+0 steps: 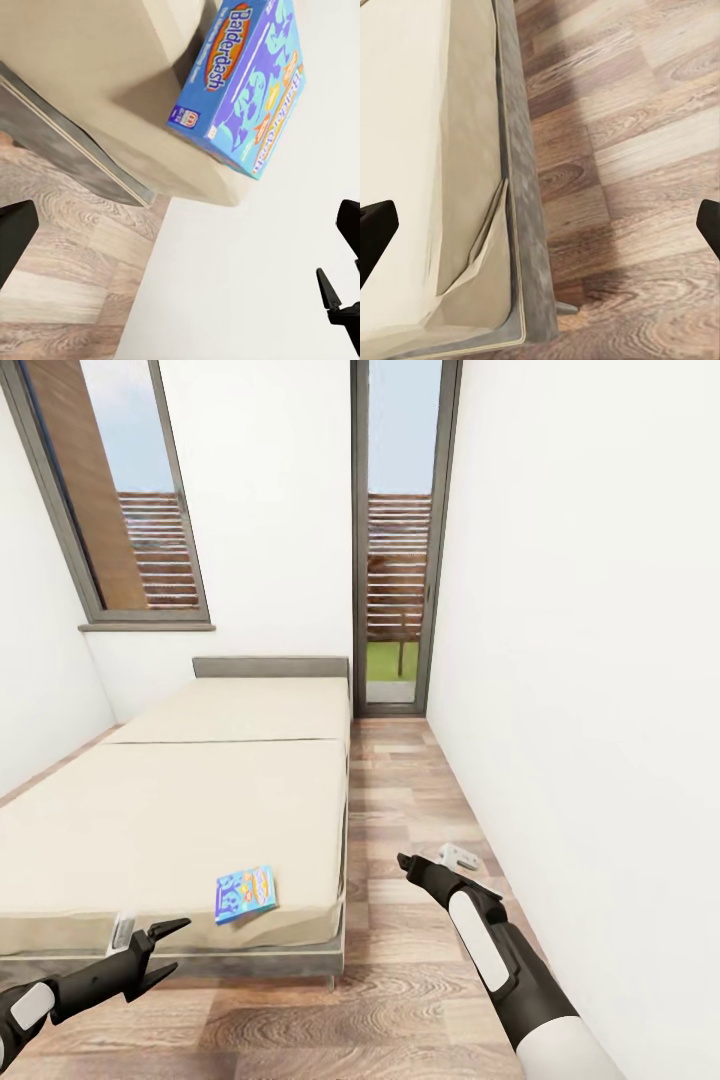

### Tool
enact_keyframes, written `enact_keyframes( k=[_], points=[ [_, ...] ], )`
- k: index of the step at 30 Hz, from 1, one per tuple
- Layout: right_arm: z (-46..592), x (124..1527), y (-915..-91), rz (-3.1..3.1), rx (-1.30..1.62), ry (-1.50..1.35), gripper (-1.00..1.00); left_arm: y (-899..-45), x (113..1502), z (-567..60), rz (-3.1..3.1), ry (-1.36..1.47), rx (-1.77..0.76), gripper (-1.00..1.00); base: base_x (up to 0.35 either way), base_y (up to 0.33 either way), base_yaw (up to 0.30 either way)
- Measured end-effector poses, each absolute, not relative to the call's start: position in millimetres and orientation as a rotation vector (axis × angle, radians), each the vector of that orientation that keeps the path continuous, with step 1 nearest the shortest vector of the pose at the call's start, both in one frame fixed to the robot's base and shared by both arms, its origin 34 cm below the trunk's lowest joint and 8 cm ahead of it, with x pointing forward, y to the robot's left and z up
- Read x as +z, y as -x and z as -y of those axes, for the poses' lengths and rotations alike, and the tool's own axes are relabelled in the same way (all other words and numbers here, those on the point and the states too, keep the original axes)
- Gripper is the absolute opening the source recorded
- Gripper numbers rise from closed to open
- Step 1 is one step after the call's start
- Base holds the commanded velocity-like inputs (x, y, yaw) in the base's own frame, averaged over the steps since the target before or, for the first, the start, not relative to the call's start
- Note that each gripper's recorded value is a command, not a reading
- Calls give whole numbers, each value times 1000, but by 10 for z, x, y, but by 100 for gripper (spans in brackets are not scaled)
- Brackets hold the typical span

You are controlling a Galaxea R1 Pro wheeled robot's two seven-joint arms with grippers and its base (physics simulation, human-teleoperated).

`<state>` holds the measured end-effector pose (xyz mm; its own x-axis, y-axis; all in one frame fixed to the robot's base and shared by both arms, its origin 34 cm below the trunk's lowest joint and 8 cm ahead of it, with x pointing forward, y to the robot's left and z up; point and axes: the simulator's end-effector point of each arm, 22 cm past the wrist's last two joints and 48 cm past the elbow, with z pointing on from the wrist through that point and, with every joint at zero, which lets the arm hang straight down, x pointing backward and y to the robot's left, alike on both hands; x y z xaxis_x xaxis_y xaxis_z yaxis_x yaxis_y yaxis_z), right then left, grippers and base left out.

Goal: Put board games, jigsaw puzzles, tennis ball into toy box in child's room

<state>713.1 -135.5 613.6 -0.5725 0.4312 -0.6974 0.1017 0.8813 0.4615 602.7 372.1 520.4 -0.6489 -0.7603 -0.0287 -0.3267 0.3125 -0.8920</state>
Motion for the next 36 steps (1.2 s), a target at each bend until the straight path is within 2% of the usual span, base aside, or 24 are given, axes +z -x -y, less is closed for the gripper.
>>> enact_keyframes(
  k=[14, 36],
  points=[
    [1375, 6172, -7146, -2146, 467, -377, 100, -6125, 5582, -3635, -1990, 863, -1447, 100, 0, 0, 0],
    [1390, 6173, -7148, -2145, 467, -376, 100, -6130, 5613, -3629, -1978, 853, -1458, 100, 16, 0, 0]
  ],
)
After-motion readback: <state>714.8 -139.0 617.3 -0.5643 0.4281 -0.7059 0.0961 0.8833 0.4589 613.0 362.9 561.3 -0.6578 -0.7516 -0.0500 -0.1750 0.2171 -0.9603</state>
